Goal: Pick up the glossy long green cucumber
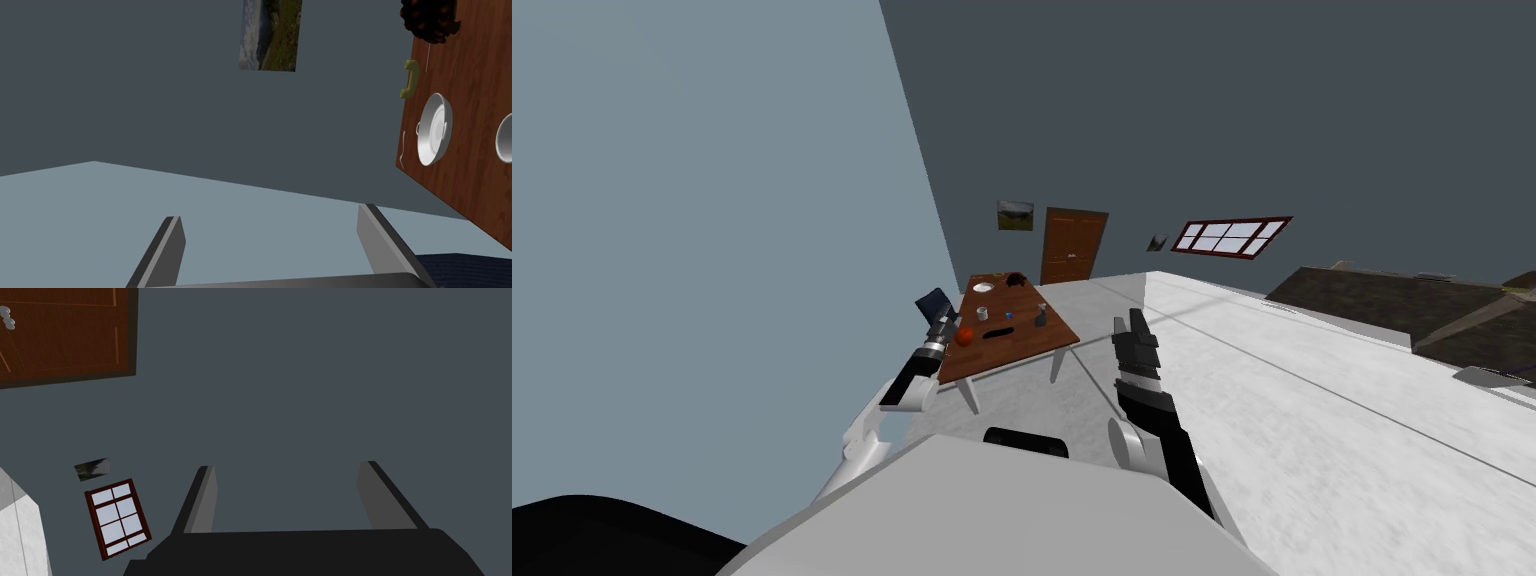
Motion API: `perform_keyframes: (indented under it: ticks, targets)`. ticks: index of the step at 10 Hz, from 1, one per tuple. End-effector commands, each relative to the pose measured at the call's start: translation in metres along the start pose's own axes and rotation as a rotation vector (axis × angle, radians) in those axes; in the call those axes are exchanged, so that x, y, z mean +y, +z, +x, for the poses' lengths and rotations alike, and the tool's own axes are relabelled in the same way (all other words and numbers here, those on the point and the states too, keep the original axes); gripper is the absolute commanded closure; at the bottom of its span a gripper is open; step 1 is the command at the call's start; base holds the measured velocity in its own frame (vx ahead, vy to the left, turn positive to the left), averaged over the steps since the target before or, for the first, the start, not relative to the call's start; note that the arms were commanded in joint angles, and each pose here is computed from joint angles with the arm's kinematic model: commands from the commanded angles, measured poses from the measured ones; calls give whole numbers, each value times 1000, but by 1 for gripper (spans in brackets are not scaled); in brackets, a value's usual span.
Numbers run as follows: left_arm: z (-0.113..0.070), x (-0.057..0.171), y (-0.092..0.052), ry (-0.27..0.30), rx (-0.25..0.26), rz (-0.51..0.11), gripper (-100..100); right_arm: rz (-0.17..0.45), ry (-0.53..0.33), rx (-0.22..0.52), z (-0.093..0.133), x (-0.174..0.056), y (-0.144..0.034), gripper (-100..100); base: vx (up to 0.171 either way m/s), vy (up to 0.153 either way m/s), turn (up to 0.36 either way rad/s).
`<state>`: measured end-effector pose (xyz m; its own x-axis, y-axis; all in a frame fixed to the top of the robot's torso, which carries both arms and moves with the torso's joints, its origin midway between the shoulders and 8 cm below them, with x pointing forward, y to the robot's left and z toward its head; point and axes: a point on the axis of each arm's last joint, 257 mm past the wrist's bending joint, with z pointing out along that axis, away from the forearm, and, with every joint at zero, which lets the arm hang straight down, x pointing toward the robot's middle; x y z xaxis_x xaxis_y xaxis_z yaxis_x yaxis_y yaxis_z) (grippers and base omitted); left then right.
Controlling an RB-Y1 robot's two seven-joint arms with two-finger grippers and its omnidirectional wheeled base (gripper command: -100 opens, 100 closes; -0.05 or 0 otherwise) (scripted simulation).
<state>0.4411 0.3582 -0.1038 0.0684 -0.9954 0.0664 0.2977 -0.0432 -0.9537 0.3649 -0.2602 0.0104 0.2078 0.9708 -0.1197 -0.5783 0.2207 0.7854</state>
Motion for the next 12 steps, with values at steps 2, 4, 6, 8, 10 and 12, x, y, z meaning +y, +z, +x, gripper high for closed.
perform_keyframes:
  ticks: [2, 4, 6, 8, 10, 12]
  targets:
    - [-14, 20, 6, -13, -22, -66, -100, 0, 0, 0, 0, 0, 0, 0, -28, -14, -98]
    - [-26, 38, 10, -24, -44, -122, -100, 0, 0, 0, 0, 0, 0, 0, -21, -17, -93]
    - [-38, 57, 14, -35, -69, -179, -100, 0, 0, 0, 0, 0, 0, 0, -20, -21, -107]
    - [-51, 75, 16, -46, -96, -238, -100, 0, 0, 0, 0, 0, 0, 0, -15, -20, -84]
    - [-63, 94, 18, -57, -125, -297, -100, 0, 0, 0, 0, 0, 0, 0, -12, -19, -108]
    - [-76, 113, 18, -68, -156, -357, -100, 0, 0, 0, 0, 0, 0, 0, -4, -15, -100]
